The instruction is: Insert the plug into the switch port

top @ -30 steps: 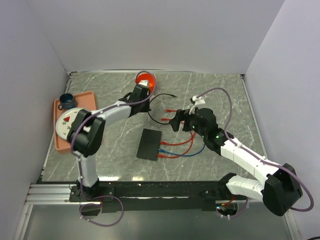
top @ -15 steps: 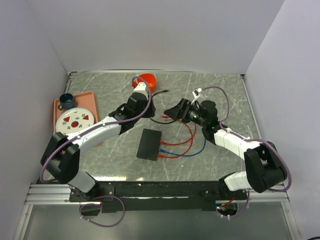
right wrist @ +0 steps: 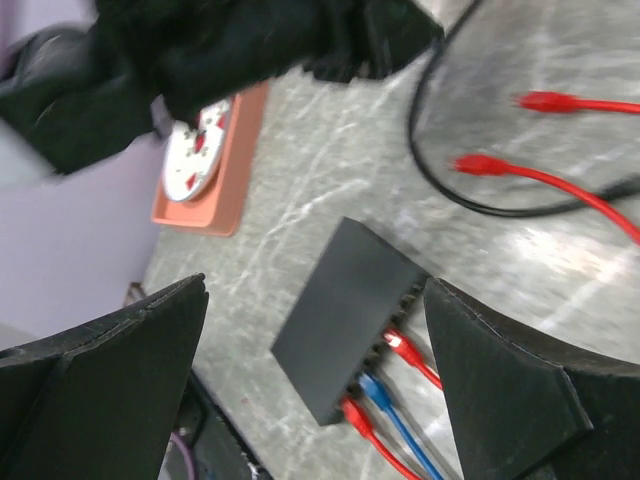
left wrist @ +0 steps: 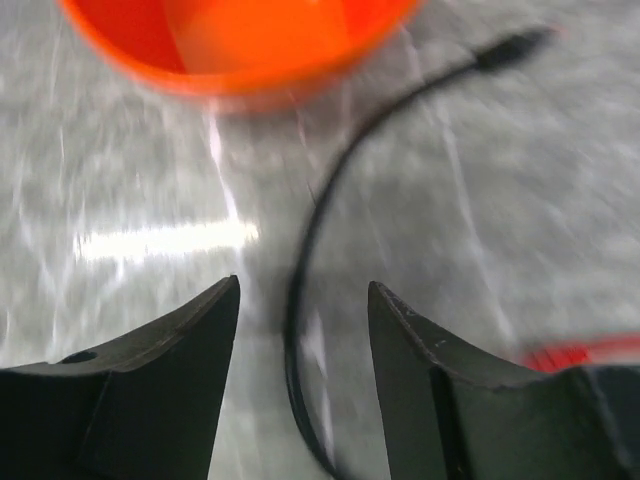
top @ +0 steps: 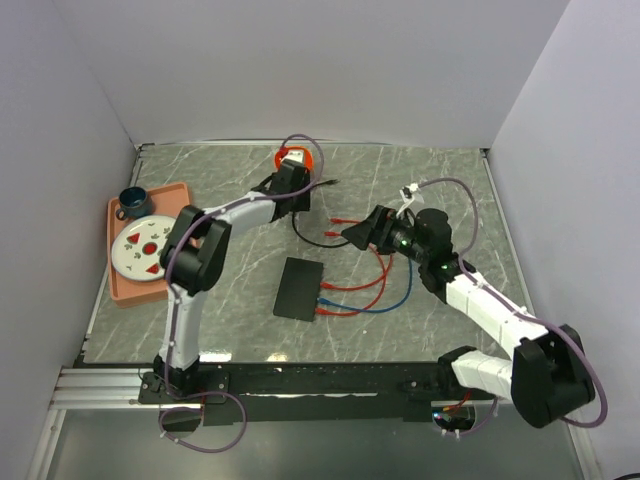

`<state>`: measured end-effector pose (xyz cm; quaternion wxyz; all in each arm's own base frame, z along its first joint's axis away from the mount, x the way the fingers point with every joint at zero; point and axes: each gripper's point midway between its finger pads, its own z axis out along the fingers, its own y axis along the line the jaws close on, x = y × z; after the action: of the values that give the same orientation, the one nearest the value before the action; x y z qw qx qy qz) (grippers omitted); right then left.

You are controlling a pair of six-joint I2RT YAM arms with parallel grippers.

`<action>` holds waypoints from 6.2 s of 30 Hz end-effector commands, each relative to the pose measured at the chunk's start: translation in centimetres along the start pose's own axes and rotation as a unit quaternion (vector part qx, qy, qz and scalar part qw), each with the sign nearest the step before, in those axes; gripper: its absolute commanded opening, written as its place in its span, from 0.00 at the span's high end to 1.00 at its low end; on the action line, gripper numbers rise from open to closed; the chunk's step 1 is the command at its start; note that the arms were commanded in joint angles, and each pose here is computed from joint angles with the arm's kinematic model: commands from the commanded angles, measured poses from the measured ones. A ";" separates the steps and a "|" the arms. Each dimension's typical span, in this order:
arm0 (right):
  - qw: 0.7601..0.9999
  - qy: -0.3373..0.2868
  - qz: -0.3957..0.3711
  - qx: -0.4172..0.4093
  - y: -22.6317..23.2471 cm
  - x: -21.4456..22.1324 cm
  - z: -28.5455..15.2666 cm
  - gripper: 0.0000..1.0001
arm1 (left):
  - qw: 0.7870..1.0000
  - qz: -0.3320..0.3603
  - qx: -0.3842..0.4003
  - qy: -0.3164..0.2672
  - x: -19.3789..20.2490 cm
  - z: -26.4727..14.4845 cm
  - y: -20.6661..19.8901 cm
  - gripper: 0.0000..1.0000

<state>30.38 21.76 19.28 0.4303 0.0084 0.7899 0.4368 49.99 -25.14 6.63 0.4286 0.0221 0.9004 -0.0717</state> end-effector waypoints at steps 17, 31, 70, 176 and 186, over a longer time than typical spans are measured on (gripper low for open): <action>1.000 -0.013 0.000 0.015 -2.2 -0.9 -1.2 0.02 | 0.997 0.027 0.054 0.055 2.8 2.6 -1.5 0.99; 0.994 0.003 0.044 -0.095 0.5 -2.0 2.4 0.04 | 0.982 -0.034 0.178 -0.050 0.8 -12.6 -7.3 0.99; 0.999 0.016 -0.042 0.022 -1.9 -1.4 -0.6 0.05 | 0.993 0.109 -0.008 0.032 3.0 5.2 -1.0 0.92; 0.840 -0.007 -0.372 -0.395 14.4 6.3 -12.4 1.00 | 0.795 0.092 0.542 -0.257 2.9 -42.6 -8.7 0.01; 0.737 0.090 -0.396 -0.540 15.9 9.9 -16.7 1.00 | 0.699 0.173 0.663 -0.205 5.1 -45.8 -12.0 0.08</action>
<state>9.34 24.38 26.67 0.4690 -0.5198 0.4539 0.5512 13.48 -29.75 29.00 0.4942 0.3658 0.5787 -0.5358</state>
